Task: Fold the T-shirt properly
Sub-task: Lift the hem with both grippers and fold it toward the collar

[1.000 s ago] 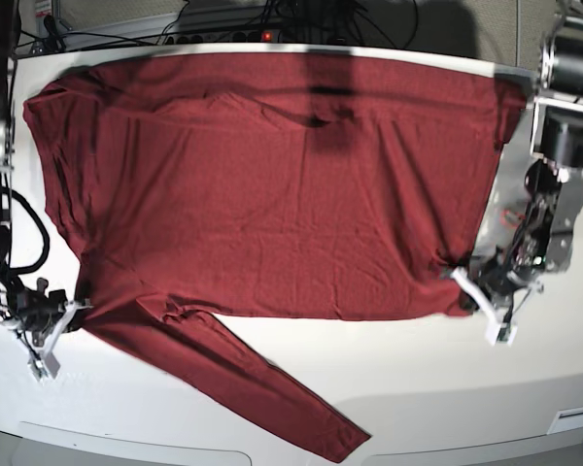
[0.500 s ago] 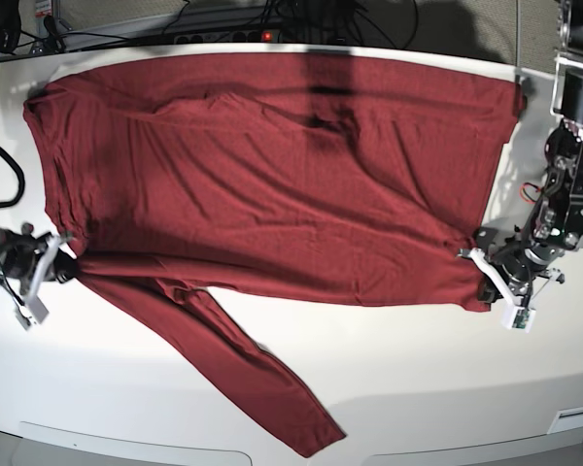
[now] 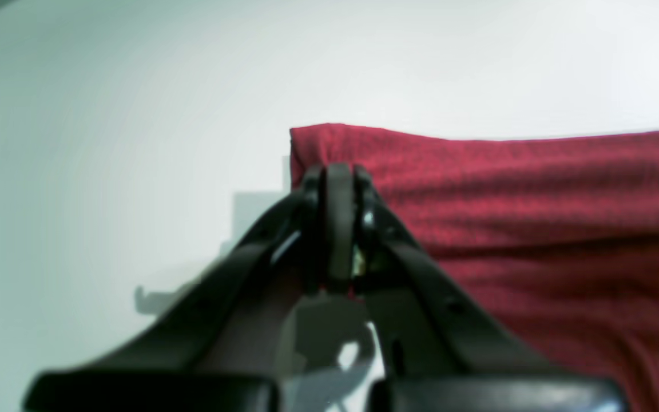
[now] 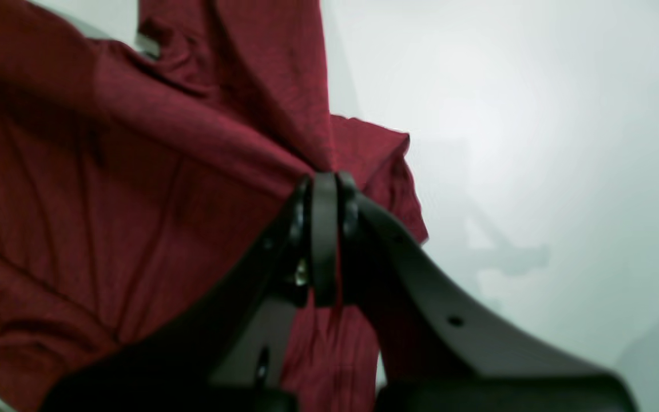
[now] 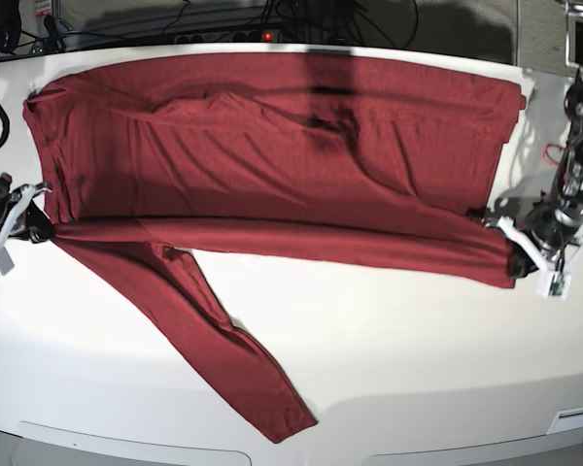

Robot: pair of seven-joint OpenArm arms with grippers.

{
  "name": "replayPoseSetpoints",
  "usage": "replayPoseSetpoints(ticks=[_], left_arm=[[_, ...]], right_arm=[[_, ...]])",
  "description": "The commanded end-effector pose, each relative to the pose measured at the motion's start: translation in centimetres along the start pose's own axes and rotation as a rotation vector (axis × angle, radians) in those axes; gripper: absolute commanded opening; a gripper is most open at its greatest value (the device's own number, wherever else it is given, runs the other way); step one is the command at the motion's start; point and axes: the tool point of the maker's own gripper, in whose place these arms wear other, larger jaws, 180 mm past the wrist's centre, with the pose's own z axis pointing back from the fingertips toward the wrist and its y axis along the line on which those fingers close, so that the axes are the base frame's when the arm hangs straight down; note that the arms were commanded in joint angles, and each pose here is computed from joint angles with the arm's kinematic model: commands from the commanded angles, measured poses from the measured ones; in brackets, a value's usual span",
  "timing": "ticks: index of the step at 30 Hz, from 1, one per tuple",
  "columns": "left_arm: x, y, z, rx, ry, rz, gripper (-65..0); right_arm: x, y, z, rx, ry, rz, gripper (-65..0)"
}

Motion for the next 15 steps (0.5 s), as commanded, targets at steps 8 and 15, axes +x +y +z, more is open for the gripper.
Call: replayPoseSetpoints(ticks=[8, 15], left_arm=[[-0.3, 2.0, 3.2, 0.059, -0.037, 0.007, -65.0], [-3.3, 1.1, 4.2, 0.014, 0.019, -0.005, -65.0]], right_arm=[[-0.3, -1.4, 2.9, -0.056, -0.058, -0.053, -65.0], [-2.8, 0.0, 3.7, -0.039, -0.004, -0.048, -65.0]])
